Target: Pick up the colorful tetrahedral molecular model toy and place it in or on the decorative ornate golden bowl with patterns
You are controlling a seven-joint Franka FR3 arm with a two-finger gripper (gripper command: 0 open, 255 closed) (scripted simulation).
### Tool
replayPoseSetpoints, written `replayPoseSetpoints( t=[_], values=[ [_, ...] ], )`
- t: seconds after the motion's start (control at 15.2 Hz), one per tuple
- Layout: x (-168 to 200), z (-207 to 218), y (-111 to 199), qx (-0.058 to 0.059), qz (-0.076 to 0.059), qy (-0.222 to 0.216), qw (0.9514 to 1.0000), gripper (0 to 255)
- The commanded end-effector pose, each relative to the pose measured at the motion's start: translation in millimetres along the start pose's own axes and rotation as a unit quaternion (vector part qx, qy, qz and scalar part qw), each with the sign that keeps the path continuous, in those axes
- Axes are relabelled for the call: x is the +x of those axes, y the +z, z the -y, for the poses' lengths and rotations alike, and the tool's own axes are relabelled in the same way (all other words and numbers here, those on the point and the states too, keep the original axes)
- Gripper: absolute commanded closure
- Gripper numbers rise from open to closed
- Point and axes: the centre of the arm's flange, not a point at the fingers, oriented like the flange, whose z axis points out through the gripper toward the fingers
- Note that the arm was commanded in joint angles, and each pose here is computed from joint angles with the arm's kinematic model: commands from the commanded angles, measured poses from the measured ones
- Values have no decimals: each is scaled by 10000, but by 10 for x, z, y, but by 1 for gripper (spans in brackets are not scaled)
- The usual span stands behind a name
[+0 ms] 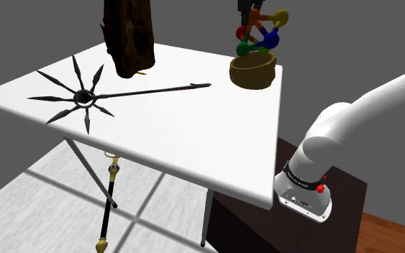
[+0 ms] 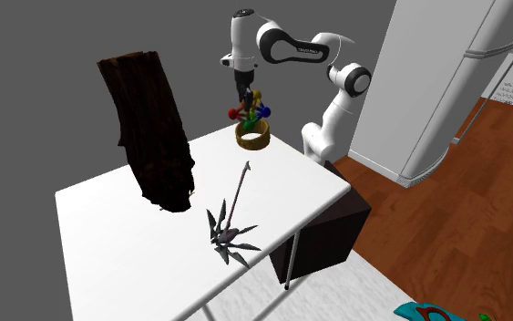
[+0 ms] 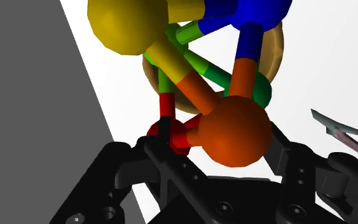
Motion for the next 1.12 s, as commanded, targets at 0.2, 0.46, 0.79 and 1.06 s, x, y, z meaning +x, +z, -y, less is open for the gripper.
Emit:
replayPoseSetpoints(
  t=[0.2,0.46,0.79,1.06],
  values=[
    [3,-1,8,3,12,2,10000,0],
    [0,-4,-391,3,12,2,10000,0],
    [0,-4,-495,3,12,2,10000,0],
    [0,-4,-495,3,12,2,10000,0]
  ],
)
